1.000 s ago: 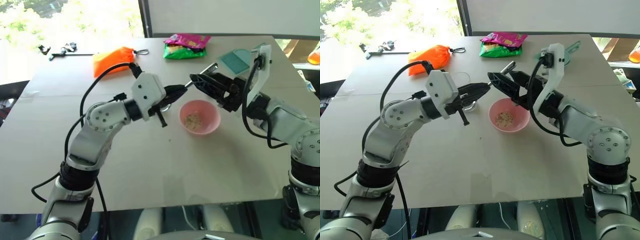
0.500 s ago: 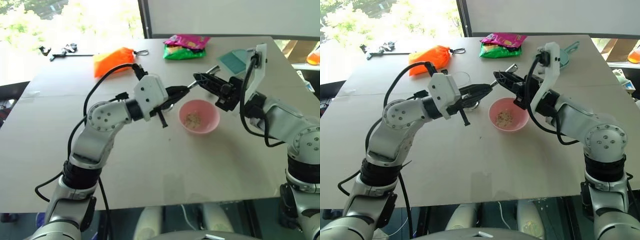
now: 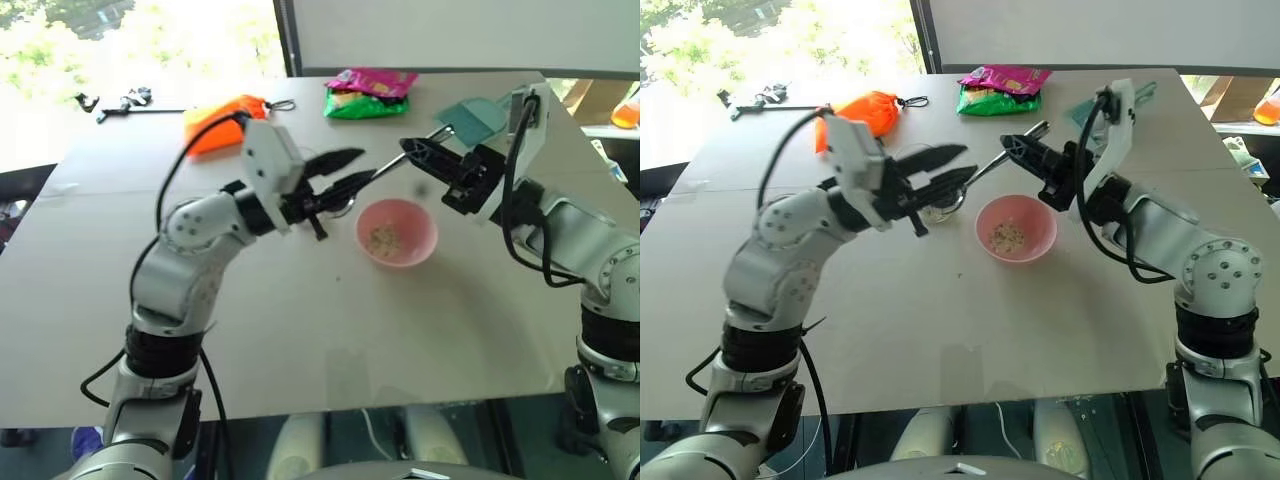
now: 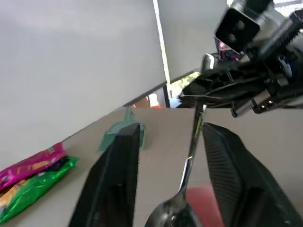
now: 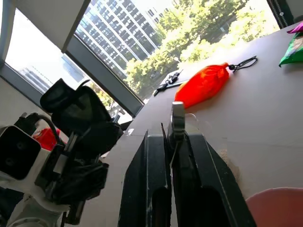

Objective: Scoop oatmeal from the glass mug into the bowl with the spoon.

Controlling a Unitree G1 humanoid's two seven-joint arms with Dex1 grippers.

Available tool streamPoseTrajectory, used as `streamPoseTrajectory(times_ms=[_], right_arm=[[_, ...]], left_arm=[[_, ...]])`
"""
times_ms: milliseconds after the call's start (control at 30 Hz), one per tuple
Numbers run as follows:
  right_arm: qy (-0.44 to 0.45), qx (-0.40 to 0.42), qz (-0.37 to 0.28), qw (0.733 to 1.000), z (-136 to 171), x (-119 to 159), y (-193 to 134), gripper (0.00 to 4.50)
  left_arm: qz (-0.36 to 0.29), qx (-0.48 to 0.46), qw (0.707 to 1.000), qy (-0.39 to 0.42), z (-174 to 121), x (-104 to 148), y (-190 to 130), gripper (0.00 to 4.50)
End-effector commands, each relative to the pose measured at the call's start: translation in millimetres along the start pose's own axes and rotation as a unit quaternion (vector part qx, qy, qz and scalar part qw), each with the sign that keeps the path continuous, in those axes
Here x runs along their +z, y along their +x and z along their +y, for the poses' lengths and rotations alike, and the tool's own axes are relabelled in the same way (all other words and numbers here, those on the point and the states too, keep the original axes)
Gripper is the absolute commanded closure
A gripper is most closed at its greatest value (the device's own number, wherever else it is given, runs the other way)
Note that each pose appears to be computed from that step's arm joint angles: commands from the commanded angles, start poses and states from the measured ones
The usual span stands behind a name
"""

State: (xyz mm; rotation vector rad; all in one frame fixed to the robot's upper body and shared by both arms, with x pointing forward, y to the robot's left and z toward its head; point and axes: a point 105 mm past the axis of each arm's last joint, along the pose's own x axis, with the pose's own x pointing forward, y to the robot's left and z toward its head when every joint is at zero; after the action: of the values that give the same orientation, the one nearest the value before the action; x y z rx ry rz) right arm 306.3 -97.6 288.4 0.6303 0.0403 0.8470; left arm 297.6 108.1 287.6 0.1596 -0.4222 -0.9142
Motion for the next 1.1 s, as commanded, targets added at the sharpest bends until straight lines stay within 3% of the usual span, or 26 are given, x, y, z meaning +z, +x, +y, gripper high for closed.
streamPoseTrajectory(times_ms=[33,200,367,500,633,900,1100], right_arm=[[-0.004,0.014,-0.050,0.999,6,32,-15,4.50],[-0.018,-0.017,-0.080,0.997,-10,51,-27,4.50],[-0.018,-0.006,-0.076,0.997,-9,49,-26,4.50],[-0.025,0.000,-0.067,0.997,-6,43,-24,4.50],[-0.031,-0.002,-0.071,0.997,-6,47,-25,4.50],[-0.048,-0.008,-0.069,0.996,-8,49,-29,4.50],[-0.054,-0.012,-0.067,0.996,-11,46,-30,4.50]], left_arm=[[-0.012,0.109,0.994,-0.014,25,22,-26,1.73],[0.072,0.237,0.969,-0.022,27,-27,-68,1.73],[0.122,0.309,0.943,-0.024,17,-70,-85,1.73],[0.159,0.358,0.920,-0.026,16,-99,-95,1.73],[0.170,0.361,0.915,-0.053,17,-124,-84,1.73],[0.177,0.363,0.913,-0.052,27,-143,-69,1.73],[0.161,0.395,0.904,-0.035,38,-142,-63,1.73]])
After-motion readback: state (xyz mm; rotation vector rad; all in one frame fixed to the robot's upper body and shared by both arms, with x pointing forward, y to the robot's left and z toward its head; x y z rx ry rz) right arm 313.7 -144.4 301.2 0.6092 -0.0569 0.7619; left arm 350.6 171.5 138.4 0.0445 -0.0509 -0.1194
